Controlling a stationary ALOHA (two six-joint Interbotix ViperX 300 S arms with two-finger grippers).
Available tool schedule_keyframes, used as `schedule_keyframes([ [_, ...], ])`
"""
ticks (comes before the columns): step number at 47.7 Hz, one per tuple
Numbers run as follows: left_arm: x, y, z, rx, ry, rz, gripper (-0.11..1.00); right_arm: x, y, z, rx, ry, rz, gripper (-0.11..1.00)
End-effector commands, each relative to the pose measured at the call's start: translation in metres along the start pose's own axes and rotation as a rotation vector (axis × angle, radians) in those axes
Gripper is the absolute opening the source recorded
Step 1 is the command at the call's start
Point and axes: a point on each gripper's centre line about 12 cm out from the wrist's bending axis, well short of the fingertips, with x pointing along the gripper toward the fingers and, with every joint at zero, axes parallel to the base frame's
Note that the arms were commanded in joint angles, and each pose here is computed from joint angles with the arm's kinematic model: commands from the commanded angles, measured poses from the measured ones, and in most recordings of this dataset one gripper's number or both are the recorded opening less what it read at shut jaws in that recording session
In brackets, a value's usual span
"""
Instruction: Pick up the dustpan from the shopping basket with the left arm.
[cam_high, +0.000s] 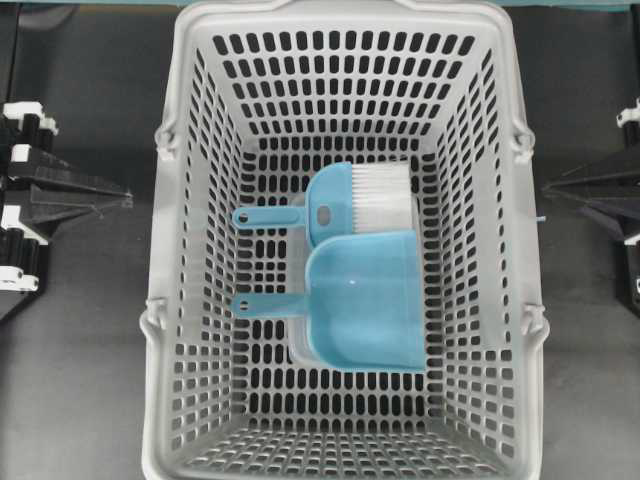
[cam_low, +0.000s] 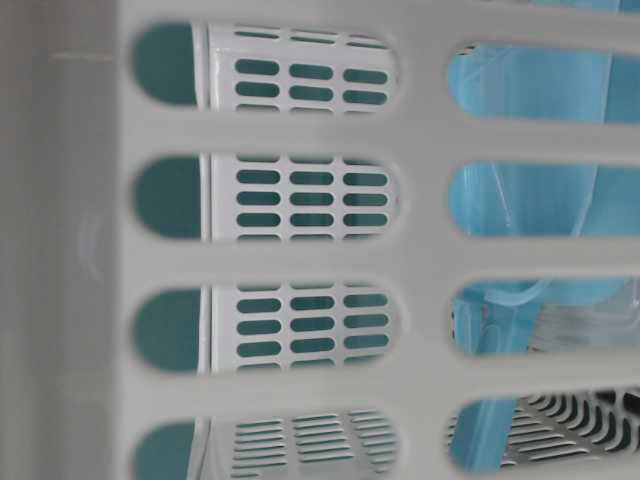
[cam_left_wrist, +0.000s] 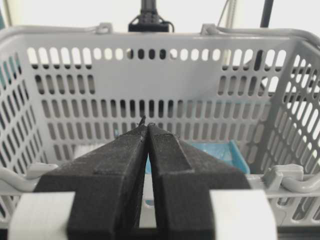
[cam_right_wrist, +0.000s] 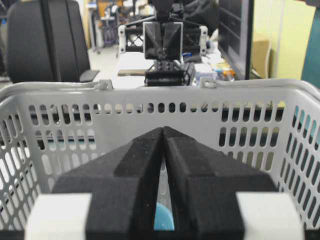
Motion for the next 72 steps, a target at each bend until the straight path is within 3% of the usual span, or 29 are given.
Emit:
schedule_keyframes([
  [1,0.008,-0.006,0.026,0.003,-0.011,-0.034,0.06,0.002,0.001,0.004,0.017,-0.009,0.005,0.0],
  [5,0.017,-0.007,0.037,-0.018,0.052,-0.036,0.0,0.002,0.002,0.002,0.031,0.012,0.006,0.07],
  [8,0.023,-0.008,0.045,-0.027,0.1,-0.036,0.0,0.001,0.002,-0.001,0.042,0.04,0.007,0.01],
  [15,0.042,-0.012,0.059,-0.029,0.229,-0.043,0.0,-0.002,0.002,-0.003,0.068,0.08,0.006,0.0],
  [28,0.095,-0.021,0.059,-0.011,0.479,-0.058,0.0,-0.007,0.002,-0.008,0.074,0.146,0.004,0.03],
  [32,0.113,-0.022,0.057,-0.006,0.56,-0.052,0.0,-0.009,0.002,-0.009,0.073,0.16,0.004,0.12],
  [42,0.153,-0.025,0.047,0.004,0.743,-0.043,0.0,-0.01,0.002,-0.009,0.073,0.169,0.004,0.67],
  [45,0.163,-0.025,0.042,0.005,0.812,-0.038,0.0,-0.01,0.002,-0.01,0.073,0.174,0.004,0.78],
  [55,0.187,-0.029,0.02,0.02,1.022,-0.033,0.01,-0.012,0.001,-0.011,0.075,0.178,0.001,0.78],
  [59,0.193,-0.03,0.009,0.011,1.078,-0.024,0.16,-0.012,0.001,-0.011,0.075,0.177,0.001,0.79],
  [67,0.205,-0.043,-0.013,0.023,1.158,-0.042,0.65,-0.013,0.002,-0.01,0.076,0.168,0.004,0.79],
  [72,0.21,-0.057,-0.032,0.04,1.212,-0.065,0.86,-0.013,0.002,-0.01,0.077,0.166,0.004,0.78],
])
